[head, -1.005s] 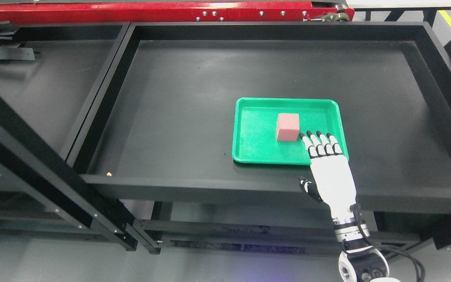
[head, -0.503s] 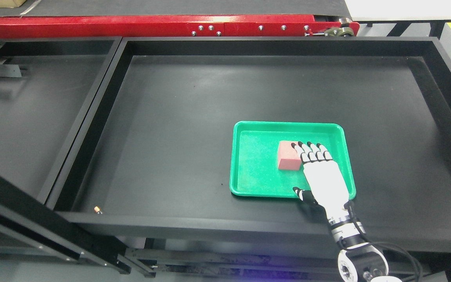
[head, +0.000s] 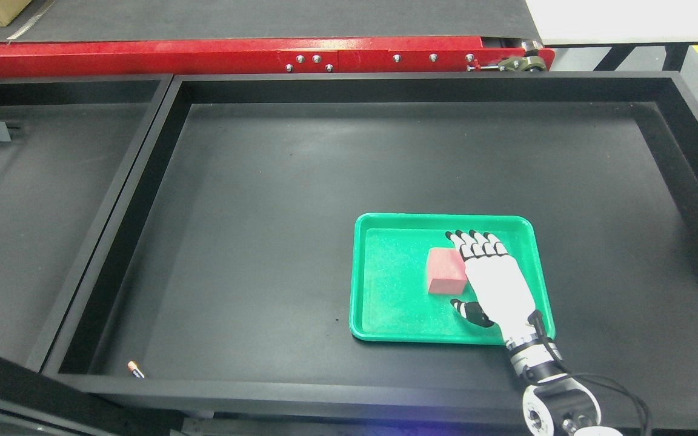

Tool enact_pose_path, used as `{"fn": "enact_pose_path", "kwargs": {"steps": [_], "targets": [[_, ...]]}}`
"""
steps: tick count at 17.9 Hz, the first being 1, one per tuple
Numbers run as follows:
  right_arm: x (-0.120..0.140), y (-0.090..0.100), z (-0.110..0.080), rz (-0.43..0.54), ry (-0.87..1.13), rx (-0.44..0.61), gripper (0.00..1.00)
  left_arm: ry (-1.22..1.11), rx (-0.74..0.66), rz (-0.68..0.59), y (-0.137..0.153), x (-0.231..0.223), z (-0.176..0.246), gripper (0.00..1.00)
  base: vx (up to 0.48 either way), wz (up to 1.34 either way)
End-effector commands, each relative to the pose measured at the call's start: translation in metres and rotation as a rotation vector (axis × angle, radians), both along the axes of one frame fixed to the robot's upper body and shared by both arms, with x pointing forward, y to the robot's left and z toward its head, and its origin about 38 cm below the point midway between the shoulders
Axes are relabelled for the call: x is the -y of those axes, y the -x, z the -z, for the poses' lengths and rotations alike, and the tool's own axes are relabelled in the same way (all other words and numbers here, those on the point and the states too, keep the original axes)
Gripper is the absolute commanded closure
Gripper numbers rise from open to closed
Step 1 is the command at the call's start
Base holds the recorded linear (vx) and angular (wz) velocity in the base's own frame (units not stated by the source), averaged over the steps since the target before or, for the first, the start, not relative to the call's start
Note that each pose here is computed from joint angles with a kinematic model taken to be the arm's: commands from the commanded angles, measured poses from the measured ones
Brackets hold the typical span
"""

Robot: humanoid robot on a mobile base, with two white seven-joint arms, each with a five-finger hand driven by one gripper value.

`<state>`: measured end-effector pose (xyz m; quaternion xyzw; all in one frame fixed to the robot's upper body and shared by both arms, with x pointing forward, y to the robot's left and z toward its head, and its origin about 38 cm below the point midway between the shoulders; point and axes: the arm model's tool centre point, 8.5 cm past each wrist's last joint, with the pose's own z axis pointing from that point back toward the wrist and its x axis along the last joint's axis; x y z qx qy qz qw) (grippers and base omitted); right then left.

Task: Pick pink block from left shelf to tray
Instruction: 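Lower the right hand over the pink block in the green tray, then close the right hand fingers around the pink block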

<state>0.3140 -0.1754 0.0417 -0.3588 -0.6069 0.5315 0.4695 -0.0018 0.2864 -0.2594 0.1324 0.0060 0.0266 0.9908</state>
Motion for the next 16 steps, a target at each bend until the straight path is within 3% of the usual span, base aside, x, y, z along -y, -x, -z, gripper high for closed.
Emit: {"fn": "enact_pose_path", "kwargs": {"steps": [1, 9, 16], "targets": [[0.004, 0.000, 0.003, -0.016, 0.018, -0.011, 0.04, -0.017, 0.047, 0.004, -0.025, -0.011, -0.001, 0.00, 0.091, 0.00], [0.003, 0.002, 0.017, -0.033, 0.038, -0.089, 0.04, -0.017, 0.047, 0.004, -0.025, -0.011, -0.001, 0.00, 0.048, 0.02], [0.003, 0.000, 0.018, -0.038, 0.039, -0.094, 0.04, -0.017, 0.047, 0.004, -0.025, -0.011, -0.001, 0.00, -0.003, 0.00]]}}
